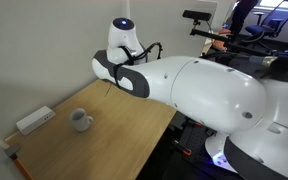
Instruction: Take the orange pen out of the white mug
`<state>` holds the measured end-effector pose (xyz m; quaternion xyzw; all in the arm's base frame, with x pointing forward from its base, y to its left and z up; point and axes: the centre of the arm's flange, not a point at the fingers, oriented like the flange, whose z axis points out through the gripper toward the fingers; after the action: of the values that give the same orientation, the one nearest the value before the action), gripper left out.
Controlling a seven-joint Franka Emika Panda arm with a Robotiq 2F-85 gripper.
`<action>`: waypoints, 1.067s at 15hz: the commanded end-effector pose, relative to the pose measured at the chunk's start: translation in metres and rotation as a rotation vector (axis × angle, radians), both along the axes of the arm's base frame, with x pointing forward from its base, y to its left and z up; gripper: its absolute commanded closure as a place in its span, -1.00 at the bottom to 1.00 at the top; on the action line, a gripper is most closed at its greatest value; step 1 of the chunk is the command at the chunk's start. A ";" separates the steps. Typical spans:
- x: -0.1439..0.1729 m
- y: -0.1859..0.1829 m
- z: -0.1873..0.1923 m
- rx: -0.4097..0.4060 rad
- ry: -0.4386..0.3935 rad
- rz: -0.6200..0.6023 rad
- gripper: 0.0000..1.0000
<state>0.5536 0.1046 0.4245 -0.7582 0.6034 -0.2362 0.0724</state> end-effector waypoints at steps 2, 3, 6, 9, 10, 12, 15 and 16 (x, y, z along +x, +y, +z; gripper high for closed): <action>-0.017 -0.032 0.003 0.169 -0.039 0.065 0.93; -0.019 -0.038 0.001 0.199 -0.050 0.086 0.93; -0.021 -0.052 -0.007 0.286 -0.074 0.137 0.93; -0.023 -0.060 -0.023 0.361 -0.055 0.162 0.93; -0.023 -0.060 -0.029 0.381 -0.036 0.171 0.93; -0.025 -0.062 -0.042 0.420 -0.002 0.177 0.93; -0.028 -0.062 -0.059 0.480 0.040 0.186 0.93; -0.028 -0.061 -0.064 0.494 0.063 0.184 0.93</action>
<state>0.5256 0.0466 0.3778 -0.7735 0.5797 -0.0845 0.2419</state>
